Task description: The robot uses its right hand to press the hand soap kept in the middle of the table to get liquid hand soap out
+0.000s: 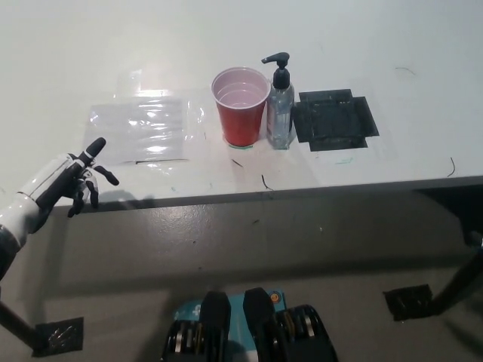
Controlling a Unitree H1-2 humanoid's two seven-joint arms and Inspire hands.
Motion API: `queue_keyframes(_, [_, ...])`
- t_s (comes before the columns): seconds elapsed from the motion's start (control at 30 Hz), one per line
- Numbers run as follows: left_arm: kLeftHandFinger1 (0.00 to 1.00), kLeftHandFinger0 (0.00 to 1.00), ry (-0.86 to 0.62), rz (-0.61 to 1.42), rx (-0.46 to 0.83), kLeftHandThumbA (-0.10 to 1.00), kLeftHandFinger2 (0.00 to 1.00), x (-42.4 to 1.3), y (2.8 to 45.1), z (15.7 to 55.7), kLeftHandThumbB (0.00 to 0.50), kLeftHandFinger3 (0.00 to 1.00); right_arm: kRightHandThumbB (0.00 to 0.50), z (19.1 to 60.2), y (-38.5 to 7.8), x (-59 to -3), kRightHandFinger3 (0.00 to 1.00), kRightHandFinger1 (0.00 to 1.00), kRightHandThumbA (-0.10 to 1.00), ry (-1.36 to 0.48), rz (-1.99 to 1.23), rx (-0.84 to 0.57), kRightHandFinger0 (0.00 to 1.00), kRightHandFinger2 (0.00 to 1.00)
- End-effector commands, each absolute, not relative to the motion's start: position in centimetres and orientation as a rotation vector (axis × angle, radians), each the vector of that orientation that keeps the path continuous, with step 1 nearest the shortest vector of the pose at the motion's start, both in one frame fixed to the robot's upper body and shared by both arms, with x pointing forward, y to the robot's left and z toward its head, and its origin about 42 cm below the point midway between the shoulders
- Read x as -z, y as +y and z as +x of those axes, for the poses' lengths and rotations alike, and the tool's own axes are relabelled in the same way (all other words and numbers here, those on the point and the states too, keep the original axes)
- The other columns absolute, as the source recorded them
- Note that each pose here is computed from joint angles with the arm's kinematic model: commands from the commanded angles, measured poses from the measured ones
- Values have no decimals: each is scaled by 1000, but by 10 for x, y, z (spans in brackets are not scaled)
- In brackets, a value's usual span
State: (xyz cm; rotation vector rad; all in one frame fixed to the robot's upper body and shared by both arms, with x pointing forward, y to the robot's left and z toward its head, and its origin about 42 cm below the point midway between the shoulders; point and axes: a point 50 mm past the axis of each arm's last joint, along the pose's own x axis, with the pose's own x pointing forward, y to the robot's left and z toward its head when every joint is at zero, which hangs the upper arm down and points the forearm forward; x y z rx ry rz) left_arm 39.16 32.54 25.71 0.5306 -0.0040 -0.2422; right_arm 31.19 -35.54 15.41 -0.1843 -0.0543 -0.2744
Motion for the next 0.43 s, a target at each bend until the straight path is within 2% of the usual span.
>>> queue_keyframes(0.0, [85,84,-82,551,234,1000,196,-273,326,393,42,480,340,322,-361,-178,857,582,1000,-98,-139,325,500,679])
queue_keyframes(0.1, [92,91,-85,536,235,990,203,-273,326,393,33,459,361,322,-361,-179,840,553,1000,-93,-145,329,475,667])
queue_keyframes(0.4, [74,74,-92,528,227,960,185,-274,324,394,31,447,345,325,-362,-182,819,506,1000,-98,-132,324,430,647])
